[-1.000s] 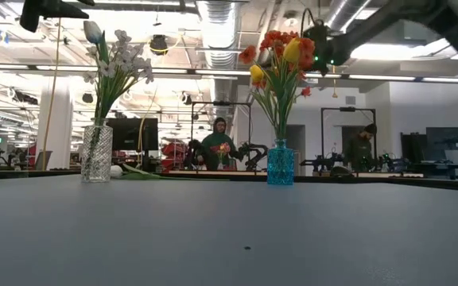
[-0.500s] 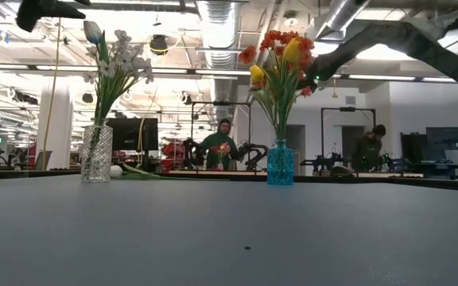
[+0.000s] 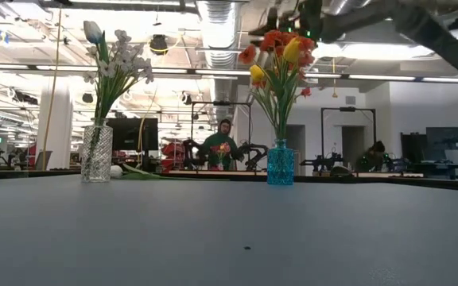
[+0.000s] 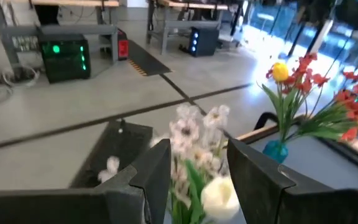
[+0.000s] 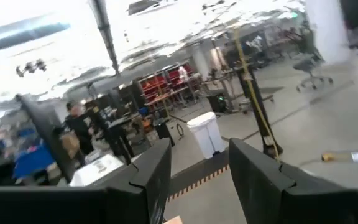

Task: Sort flowers into vase by color
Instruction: Put the white tulip into the transparent vase

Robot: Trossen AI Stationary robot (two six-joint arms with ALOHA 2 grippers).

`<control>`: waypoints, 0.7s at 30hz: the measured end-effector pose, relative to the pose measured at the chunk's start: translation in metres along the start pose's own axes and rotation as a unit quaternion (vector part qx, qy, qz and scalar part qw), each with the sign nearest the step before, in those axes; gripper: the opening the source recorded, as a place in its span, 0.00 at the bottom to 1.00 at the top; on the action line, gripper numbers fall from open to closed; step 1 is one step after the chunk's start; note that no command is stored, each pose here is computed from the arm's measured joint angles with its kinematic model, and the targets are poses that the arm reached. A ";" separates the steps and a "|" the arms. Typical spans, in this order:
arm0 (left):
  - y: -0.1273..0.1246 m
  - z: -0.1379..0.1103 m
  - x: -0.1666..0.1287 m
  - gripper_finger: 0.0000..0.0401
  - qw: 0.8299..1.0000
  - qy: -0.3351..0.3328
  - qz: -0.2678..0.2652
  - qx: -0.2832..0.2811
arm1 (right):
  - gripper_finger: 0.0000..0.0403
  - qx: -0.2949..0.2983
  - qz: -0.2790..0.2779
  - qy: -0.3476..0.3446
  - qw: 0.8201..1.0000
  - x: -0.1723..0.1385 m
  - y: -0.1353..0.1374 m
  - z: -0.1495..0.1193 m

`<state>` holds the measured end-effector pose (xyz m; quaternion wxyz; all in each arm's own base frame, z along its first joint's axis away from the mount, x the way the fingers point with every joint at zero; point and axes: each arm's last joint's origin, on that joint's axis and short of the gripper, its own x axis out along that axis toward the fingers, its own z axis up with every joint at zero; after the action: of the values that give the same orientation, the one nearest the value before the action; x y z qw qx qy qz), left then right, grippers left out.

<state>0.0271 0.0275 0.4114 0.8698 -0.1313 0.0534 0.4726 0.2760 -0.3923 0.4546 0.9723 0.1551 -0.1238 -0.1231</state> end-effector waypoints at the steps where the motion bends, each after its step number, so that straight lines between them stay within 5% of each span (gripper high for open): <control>1: -0.004 0.006 0.003 0.36 1.000 0.002 0.001 0.014 | 0.46 -0.012 0.009 0.004 1.000 0.002 0.010 0.002; 15: -0.049 0.102 0.059 0.36 0.986 0.007 0.013 0.166 | 0.46 -0.106 0.150 0.148 0.972 0.051 0.157 -0.055; 21: -0.018 0.117 0.132 0.36 0.979 0.089 0.031 0.183 | 0.46 -0.104 0.186 0.217 0.953 0.057 0.191 -0.085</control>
<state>0.1110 0.1579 0.4984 0.8559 -0.0097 0.2201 0.4679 0.3916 -0.2094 0.4516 0.9922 0.0500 0.0769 0.0842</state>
